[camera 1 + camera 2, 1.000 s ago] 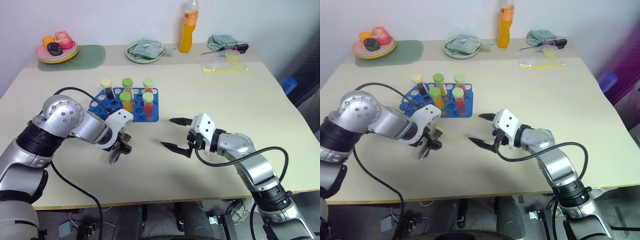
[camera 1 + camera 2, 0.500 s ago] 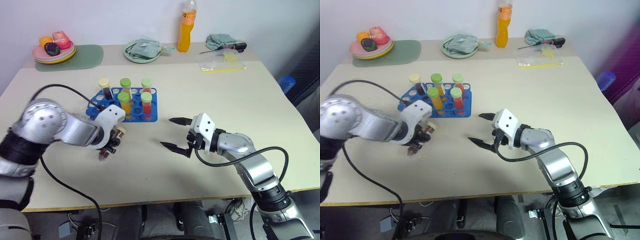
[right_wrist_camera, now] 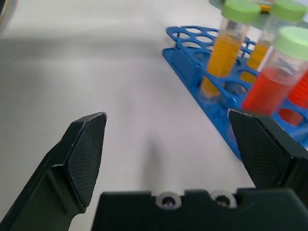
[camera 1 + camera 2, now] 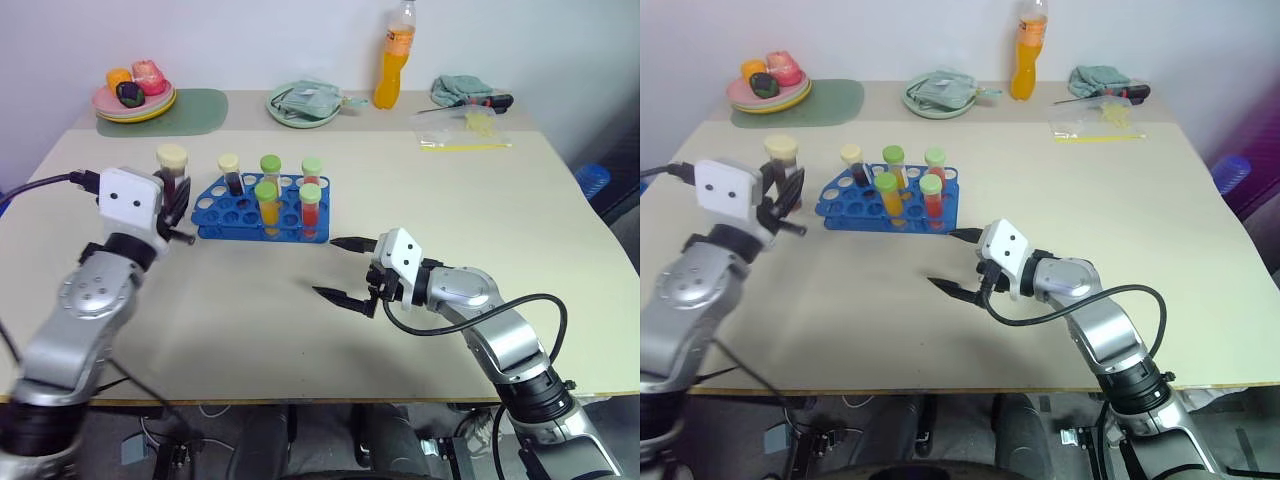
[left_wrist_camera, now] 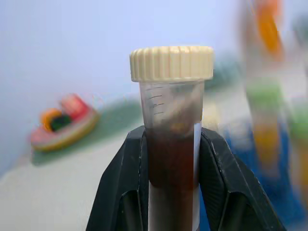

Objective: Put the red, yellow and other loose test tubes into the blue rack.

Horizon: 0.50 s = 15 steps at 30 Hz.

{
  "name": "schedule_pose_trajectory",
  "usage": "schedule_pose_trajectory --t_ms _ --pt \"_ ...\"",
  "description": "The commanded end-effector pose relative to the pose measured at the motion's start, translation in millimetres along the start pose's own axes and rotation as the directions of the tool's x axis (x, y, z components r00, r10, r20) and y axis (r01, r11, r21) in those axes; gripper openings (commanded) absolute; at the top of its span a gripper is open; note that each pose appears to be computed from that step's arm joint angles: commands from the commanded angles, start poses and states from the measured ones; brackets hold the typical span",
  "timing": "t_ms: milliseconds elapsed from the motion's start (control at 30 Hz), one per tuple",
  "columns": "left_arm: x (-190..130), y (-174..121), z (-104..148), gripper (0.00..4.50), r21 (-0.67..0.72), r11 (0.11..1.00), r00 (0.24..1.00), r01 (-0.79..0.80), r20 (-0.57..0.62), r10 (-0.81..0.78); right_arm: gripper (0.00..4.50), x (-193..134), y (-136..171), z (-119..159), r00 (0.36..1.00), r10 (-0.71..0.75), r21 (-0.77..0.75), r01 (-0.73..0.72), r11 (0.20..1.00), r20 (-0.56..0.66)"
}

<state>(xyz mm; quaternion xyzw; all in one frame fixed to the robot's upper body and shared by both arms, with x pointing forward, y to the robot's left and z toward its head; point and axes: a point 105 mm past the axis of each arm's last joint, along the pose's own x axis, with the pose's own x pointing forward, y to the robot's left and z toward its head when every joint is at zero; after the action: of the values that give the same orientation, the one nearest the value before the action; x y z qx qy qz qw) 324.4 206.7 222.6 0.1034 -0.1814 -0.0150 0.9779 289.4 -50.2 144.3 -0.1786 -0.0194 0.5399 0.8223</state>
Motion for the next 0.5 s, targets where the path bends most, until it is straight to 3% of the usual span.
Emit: schedule_pose_trajectory --t_ms 33,267,500 --pt "3 -15 -2 1.04 0.042 0.999 0.994 -0.028 0.104 0.023 4.5 1 -2 11 0.999 0.0 -0.036 0.002 0.999 0.034" --pt "9 -25 -24 1.04 -0.047 0.999 0.991 -0.021 0.129 0.027 4.5 -2 -3 11 0.999 -0.012 -0.039 0.013 0.999 0.03" --pt "17 -31 -37 1.04 -0.037 0.999 0.991 -0.005 0.131 0.01 4.5 -4 -2 10 0.999 -0.029 -0.031 0.03 0.999 0.027"
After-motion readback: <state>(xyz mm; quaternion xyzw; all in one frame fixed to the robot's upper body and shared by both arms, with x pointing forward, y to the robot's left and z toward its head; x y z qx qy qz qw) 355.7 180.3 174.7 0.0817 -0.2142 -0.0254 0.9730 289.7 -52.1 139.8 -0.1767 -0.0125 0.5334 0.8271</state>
